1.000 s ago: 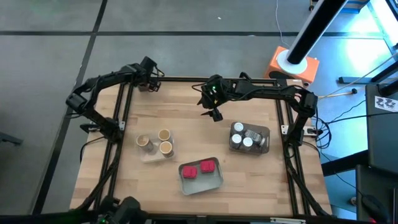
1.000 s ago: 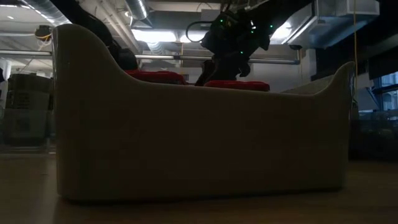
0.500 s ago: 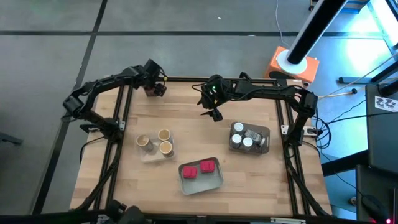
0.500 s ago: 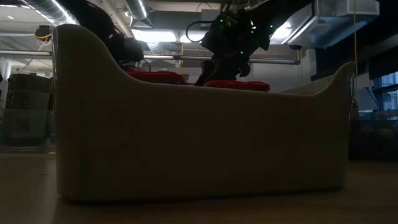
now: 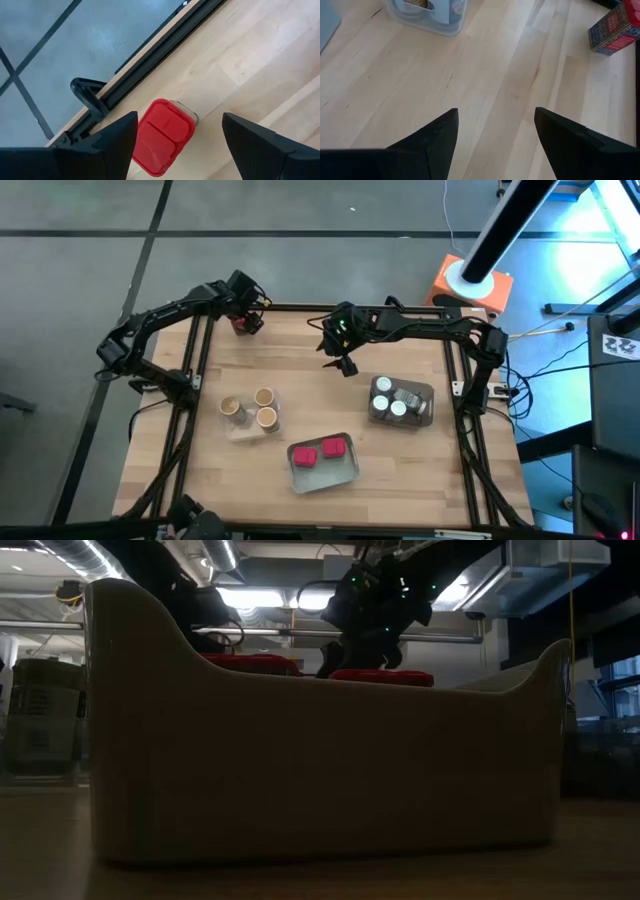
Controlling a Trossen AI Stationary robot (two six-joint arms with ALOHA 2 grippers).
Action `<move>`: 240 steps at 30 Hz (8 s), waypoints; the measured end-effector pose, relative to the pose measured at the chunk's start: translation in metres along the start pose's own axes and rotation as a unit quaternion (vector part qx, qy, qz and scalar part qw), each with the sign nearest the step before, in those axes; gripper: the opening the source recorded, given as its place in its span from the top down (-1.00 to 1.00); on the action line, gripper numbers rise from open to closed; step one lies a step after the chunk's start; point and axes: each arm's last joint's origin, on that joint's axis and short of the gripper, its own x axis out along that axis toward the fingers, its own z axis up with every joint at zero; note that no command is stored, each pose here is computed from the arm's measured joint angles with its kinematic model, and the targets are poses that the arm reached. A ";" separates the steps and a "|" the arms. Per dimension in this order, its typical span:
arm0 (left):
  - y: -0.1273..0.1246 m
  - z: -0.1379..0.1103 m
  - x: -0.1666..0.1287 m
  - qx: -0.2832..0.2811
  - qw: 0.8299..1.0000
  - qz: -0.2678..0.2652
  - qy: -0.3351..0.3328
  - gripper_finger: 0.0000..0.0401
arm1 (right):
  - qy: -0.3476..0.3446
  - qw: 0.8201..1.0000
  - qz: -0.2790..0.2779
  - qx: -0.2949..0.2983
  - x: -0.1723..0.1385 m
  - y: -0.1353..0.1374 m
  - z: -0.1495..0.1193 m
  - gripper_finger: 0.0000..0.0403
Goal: Sort spices by type
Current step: Put the red seasoning can into the gray bin
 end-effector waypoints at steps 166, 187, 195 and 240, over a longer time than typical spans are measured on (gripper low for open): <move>-0.130 -0.039 -0.125 0.133 0.934 -0.267 -0.195 0.05 | 0.074 0.969 -0.024 0.233 -0.131 0.039 -0.024 -0.30; -0.292 -0.062 -0.222 0.241 0.881 -0.338 -0.226 0.05 | 0.084 0.945 -0.044 0.314 -0.139 0.062 -0.036 -0.30; -0.351 -0.073 -0.231 0.271 0.872 -0.348 -0.211 0.05 | 0.074 0.943 -0.053 0.319 -0.139 0.060 -0.035 -0.30; -0.433 -0.105 -0.150 0.270 0.904 -0.307 -0.127 -0.22 | 0.093 0.932 -0.056 0.345 -0.130 0.075 -0.024 -0.30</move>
